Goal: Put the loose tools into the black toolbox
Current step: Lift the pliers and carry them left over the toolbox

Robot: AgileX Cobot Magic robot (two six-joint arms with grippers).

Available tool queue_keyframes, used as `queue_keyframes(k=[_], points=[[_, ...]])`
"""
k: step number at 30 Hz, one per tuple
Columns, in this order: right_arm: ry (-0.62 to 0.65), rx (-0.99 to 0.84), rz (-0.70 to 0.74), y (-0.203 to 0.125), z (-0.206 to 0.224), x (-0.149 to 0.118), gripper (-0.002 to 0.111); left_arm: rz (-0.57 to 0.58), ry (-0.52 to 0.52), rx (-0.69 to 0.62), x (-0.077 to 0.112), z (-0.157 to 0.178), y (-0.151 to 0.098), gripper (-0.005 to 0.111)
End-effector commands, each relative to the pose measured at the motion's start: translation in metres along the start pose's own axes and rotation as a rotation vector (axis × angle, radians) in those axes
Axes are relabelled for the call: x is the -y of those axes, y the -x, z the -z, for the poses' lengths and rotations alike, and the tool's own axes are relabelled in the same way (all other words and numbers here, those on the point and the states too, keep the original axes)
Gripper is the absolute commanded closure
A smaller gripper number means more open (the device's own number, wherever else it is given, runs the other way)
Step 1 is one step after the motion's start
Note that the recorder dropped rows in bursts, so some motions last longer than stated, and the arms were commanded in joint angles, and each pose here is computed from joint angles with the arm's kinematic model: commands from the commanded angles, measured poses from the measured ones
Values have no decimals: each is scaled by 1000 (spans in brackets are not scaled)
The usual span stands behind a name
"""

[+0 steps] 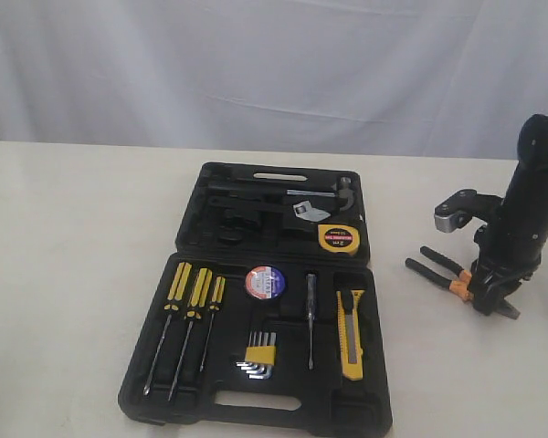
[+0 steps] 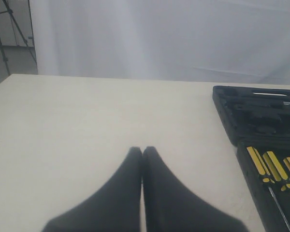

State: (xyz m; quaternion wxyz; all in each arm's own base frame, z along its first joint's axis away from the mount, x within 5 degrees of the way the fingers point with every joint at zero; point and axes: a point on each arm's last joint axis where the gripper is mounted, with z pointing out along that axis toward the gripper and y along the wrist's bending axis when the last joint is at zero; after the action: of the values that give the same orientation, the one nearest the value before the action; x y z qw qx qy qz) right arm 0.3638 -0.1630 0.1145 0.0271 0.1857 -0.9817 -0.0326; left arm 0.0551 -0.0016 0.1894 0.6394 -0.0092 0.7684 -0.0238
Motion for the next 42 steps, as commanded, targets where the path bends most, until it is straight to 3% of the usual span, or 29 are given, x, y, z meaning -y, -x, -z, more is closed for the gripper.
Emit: queue_keyframes(k=[1,14,20,30,42], points=[[-5,-6,5,0,1,1,109,2,-2,2,0,0,0,107],[-93,73,43,1,68,1,109,2,-2,2,0,0,0,107],[-120,100,162,15,99,-12,109,2,-2,2,0,0,0,107],[-283,253,494,97,139,-73,109,2,-2,2,0,0,0,107],[-439,306,719,185,92,-141,109,2,-2,2,0,0,0,107]])
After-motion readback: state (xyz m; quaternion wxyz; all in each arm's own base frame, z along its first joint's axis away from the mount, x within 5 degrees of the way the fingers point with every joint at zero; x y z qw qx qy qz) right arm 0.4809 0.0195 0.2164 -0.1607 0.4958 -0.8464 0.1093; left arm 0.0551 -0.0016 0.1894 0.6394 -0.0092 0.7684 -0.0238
